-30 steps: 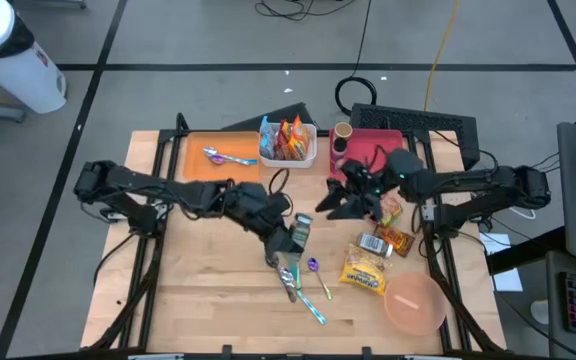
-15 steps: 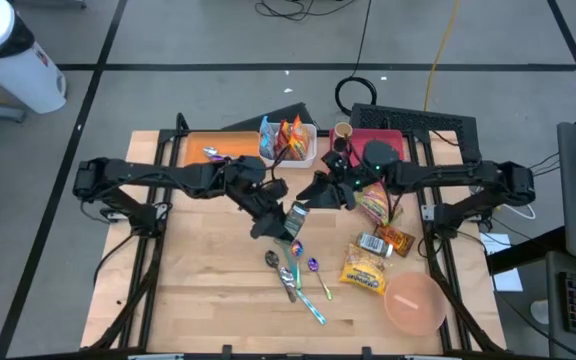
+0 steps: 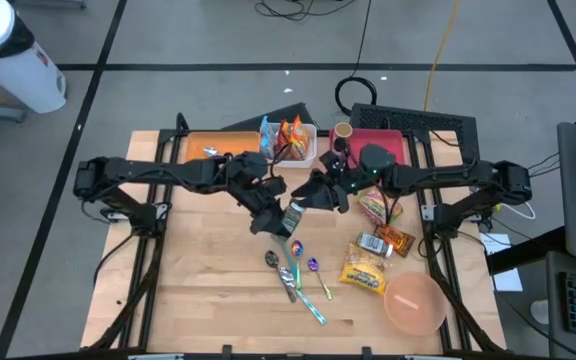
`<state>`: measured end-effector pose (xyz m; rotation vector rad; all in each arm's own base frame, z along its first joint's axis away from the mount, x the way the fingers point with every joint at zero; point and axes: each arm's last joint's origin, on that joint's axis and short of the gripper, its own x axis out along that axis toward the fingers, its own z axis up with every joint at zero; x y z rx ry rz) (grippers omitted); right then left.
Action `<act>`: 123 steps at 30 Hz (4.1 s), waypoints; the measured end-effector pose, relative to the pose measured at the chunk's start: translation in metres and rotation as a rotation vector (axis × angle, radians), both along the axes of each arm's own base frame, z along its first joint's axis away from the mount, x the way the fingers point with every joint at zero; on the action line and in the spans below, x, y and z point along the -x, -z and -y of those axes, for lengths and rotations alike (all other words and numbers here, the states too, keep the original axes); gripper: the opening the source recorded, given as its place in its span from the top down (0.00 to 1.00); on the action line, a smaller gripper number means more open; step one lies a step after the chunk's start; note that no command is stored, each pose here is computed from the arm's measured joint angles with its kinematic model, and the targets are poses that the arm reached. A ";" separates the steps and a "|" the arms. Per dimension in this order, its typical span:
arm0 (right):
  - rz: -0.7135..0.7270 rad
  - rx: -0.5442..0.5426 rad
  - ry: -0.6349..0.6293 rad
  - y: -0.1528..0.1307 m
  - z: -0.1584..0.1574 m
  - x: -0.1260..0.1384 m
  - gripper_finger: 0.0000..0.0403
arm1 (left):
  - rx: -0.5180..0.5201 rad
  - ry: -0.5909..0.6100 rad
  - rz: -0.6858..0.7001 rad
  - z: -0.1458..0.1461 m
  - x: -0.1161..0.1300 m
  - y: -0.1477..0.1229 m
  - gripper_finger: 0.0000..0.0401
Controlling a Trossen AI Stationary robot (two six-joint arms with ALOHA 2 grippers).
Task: Pick & Place Food Item
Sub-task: Put the green spice bottle into the red bin
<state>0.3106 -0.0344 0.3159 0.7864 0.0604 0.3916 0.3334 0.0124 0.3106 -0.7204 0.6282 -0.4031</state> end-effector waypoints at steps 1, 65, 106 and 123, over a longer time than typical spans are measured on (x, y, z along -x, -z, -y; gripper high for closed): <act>-0.002 0.000 -0.001 0.000 -0.002 0.000 0.29 | 0.002 -0.006 -0.001 -0.002 0.000 0.000 0.49; -0.059 0.114 0.047 0.012 -0.002 -0.003 0.51 | -0.006 -0.012 -0.004 -0.007 0.001 0.001 0.36; -0.036 0.119 0.088 -0.002 0.037 0.018 0.51 | -0.003 -0.108 0.189 -0.064 0.068 -0.059 0.29; -0.195 0.211 0.169 -0.021 0.054 0.083 0.51 | -0.282 -0.547 0.306 -0.096 0.136 -0.097 0.29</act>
